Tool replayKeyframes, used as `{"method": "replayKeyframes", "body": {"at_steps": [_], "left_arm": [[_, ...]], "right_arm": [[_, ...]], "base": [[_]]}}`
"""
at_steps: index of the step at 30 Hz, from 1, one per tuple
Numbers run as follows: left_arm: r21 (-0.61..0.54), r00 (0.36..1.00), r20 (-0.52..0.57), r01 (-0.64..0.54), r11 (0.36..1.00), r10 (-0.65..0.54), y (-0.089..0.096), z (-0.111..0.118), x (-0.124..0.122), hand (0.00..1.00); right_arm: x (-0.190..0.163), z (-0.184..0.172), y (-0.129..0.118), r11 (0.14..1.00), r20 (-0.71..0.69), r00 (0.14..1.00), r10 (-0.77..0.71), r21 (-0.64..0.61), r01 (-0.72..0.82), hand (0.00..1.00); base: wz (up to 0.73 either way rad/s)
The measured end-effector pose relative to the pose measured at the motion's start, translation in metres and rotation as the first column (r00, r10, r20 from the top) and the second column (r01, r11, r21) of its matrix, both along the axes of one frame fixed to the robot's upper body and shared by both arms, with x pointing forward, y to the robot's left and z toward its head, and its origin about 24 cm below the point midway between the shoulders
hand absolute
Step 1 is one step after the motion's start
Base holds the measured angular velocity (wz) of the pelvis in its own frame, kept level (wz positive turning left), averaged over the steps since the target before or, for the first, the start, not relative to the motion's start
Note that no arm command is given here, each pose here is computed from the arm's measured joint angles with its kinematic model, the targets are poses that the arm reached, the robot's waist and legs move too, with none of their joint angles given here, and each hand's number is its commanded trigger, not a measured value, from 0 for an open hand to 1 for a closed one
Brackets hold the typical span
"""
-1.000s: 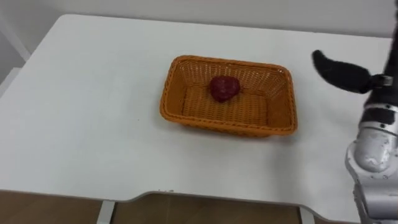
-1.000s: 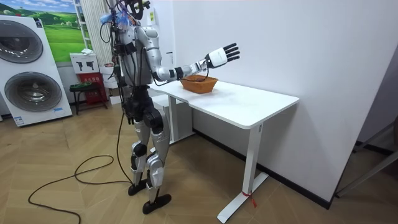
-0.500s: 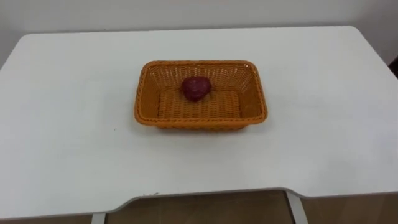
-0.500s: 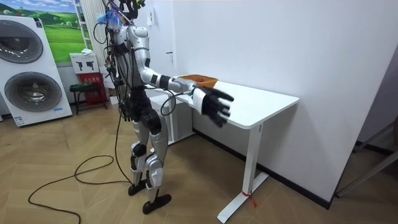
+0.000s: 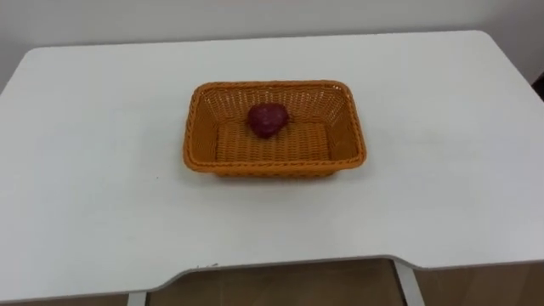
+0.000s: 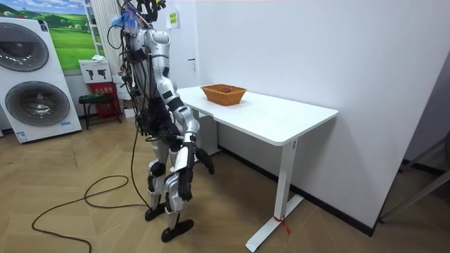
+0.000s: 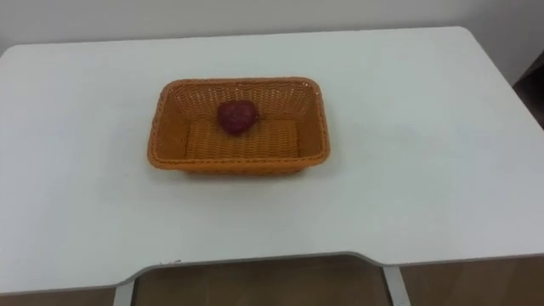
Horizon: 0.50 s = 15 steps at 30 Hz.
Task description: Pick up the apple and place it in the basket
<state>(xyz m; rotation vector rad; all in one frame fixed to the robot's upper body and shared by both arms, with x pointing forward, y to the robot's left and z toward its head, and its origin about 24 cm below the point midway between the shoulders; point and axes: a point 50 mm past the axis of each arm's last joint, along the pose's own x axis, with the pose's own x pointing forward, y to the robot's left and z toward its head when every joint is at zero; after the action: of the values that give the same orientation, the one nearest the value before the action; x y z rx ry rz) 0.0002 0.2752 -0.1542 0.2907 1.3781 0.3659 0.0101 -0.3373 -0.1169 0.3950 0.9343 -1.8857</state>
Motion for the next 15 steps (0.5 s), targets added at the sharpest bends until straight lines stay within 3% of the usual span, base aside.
{"method": "replayKeyframes", "body": {"at_steps": [5, 9, 15], "left_arm": [[-0.026, 1.000, -0.022, 0.016, 1.000, -0.017, -0.002, -0.001, 0.002, 0.00], [-0.046, 0.998, -0.053, 0.019, 0.999, -0.021, -0.004, -0.002, -0.001, 0.00], [-0.051, 0.996, -0.094, 0.005, 0.999, -0.010, -0.005, -0.004, -0.006, 0.00]], "right_arm": [[-0.013, -0.019, 0.024, 0.956, -0.080, 0.964, 0.254, 0.172, -0.238, 0.00], [-0.018, -0.030, 0.039, 0.817, -0.084, 0.850, 0.521, 0.336, -0.468, 0.00], [-0.020, -0.038, 0.051, 0.620, -0.026, 0.693, 0.721, 0.470, -0.628, 0.00]], "base": [[0.00], [0.00], [-0.03]]}}
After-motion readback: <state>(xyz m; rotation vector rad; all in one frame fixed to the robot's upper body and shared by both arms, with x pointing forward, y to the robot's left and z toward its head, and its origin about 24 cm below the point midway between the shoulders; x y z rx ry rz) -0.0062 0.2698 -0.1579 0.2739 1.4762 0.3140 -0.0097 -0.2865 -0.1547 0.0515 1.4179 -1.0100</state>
